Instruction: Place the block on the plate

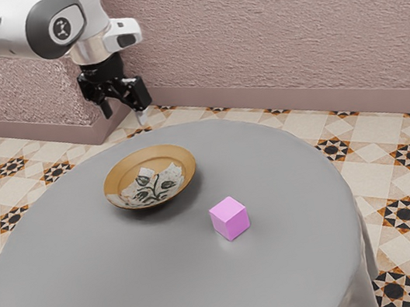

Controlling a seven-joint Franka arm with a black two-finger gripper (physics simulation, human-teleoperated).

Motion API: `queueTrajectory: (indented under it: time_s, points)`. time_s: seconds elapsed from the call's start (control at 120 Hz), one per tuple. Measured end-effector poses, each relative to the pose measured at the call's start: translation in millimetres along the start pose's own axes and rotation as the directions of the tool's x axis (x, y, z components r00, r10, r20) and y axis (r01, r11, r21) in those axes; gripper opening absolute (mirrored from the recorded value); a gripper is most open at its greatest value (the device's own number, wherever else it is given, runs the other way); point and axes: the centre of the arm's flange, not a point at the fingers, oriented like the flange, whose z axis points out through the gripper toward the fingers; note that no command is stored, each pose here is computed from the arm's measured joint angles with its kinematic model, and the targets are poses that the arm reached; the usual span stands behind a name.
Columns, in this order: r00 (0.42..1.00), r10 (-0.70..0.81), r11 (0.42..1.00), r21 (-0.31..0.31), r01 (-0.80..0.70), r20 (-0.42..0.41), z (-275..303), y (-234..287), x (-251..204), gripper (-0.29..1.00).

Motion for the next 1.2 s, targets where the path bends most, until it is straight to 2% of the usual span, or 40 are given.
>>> queueTrajectory:
  time_s: [0.217,0.283,0.4,0.492,0.633,0.783,0.95,1.033,1.2]
  points:
    - [1.0,0.006,1.0,0.002,-0.006,0.022,12,4,0,0.7]
    - [0.999,0.013,1.0,0.007,-0.013,0.042,38,9,13,0.7]
    - [0.995,0.048,0.999,0.006,-0.049,0.09,103,47,55,0.7]
    - [0.991,0.053,0.999,-0.005,-0.053,0.126,146,71,70,0.7]
    - [0.989,0.061,0.998,-0.03,-0.057,0.135,184,110,74,0.7]
    - [0.977,0.148,0.989,-0.045,-0.142,0.155,210,148,60,0.7]
    - [0.946,0.26,0.965,-0.072,-0.251,0.193,241,159,37,0.7]
    - [0.932,0.313,0.949,-0.085,-0.302,0.184,242,162,34,0.7]
    - [0.923,0.343,0.939,-0.095,-0.331,0.177,262,130,50,0.7]
